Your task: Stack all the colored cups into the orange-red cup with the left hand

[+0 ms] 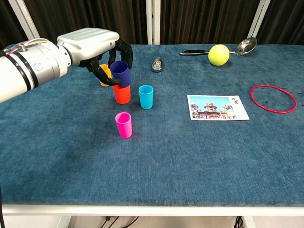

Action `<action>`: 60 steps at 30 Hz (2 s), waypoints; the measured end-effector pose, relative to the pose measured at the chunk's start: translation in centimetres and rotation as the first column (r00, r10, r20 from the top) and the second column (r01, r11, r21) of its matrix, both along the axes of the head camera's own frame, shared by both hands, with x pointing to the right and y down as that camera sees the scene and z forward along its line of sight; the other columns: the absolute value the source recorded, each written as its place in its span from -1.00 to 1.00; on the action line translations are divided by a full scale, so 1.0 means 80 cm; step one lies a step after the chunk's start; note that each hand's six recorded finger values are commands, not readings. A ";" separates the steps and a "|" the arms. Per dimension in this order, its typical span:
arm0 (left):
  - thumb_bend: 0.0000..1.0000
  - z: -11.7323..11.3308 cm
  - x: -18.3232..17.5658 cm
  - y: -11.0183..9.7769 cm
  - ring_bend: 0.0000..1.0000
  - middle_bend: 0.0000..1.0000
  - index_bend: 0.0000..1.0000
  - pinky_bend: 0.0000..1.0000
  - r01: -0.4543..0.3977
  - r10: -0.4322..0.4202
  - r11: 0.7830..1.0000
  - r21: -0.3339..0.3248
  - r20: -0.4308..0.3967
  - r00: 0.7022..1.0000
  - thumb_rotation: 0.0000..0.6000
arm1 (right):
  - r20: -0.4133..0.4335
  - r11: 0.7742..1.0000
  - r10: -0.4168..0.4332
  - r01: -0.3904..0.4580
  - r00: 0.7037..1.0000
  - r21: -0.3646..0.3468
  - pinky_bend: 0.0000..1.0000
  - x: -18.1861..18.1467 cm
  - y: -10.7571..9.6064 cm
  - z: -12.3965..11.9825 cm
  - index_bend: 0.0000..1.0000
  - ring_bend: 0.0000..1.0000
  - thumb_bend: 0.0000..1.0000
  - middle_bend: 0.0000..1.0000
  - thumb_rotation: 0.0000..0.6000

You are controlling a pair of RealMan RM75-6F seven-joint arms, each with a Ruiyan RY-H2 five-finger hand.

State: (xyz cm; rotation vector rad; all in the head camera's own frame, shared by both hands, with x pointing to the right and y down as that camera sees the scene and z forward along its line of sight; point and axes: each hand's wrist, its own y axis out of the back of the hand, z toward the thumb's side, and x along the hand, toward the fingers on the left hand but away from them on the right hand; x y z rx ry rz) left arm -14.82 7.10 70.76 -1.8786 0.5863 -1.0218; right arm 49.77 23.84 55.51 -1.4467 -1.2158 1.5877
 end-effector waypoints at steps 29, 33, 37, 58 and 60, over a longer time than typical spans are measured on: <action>-0.47 -0.004 -0.027 -0.044 -0.50 -0.44 -0.48 -0.79 0.022 -0.030 0.996 0.084 0.099 0.995 1.00 | -0.005 1.000 -0.002 0.002 1.000 0.009 -1.00 0.000 -0.001 -0.005 -1.00 -1.00 -0.35 -1.00 1.00; -0.51 0.013 -0.042 -0.056 -0.63 -0.55 -0.53 -0.83 0.048 -0.053 0.998 0.033 0.159 0.986 1.00 | -0.006 1.000 -0.008 0.008 1.000 0.019 -1.00 -0.003 -0.002 -0.009 -1.00 -1.00 -0.35 -1.00 1.00; -0.51 0.036 -0.057 -0.069 -0.63 -0.57 -0.54 -0.83 0.082 -0.074 0.996 -0.025 0.233 0.970 1.00 | -0.009 1.000 -0.009 0.009 1.000 0.024 -1.00 -0.005 -0.003 -0.011 -1.00 -1.00 -0.35 -1.00 1.00; -0.50 0.070 -0.052 -0.074 -0.30 -0.29 -0.30 -0.76 0.062 -0.040 0.995 -0.072 0.274 0.961 1.00 | -0.019 1.000 0.009 -0.010 1.000 -0.009 -1.00 0.003 -0.001 -0.002 -1.00 -1.00 -0.35 -1.00 1.00; -0.51 0.073 -0.053 -0.074 -0.26 -0.26 -0.26 -0.76 0.068 -0.044 0.995 -0.078 0.273 0.961 1.00 | -0.019 1.000 0.011 -0.011 1.000 -0.010 -1.00 0.004 -0.001 -0.002 -1.00 -1.00 -0.35 -1.00 1.00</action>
